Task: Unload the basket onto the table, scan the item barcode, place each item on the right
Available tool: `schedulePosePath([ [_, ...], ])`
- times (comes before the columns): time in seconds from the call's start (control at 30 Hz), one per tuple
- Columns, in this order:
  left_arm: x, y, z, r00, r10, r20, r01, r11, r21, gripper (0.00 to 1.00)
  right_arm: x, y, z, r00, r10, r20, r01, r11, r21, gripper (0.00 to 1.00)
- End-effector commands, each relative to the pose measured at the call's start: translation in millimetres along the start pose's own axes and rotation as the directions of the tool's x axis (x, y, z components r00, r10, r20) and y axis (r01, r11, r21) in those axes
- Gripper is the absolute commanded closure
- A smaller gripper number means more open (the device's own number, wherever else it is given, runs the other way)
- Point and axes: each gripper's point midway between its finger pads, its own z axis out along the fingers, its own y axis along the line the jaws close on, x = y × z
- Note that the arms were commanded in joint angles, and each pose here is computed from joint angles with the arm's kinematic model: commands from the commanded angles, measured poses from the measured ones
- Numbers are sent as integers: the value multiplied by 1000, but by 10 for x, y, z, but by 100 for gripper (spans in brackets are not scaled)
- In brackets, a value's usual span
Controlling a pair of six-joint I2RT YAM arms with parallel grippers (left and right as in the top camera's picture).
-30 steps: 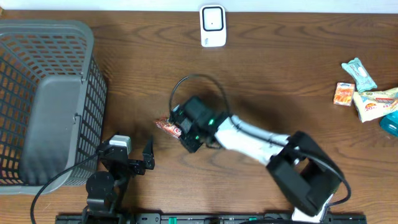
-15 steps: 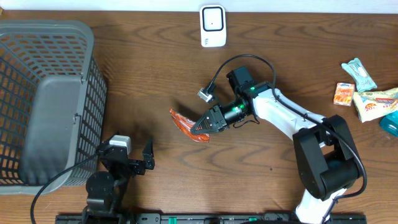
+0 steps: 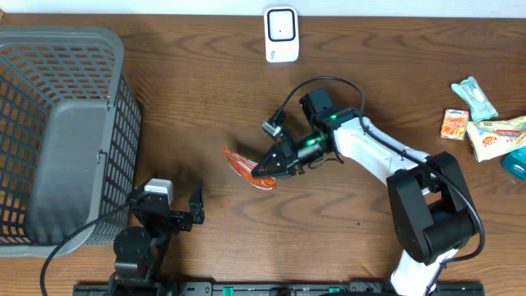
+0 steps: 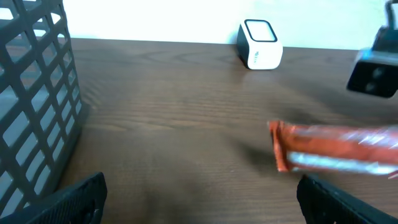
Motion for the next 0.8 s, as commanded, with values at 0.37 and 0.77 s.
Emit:
schedulePosePath([
  [0.37, 115, -21, 25, 1000, -3, -27, 3, 1000, 15, 2, -437, -1299, -732, 969, -198, 149, -58, 405, 912, 1],
  [0.77, 115, -21, 25, 1000, -3, -28, 3, 1000, 15, 2, -579, -740, -329, 880, -436, -187, 304, 216, 928, 1],
])
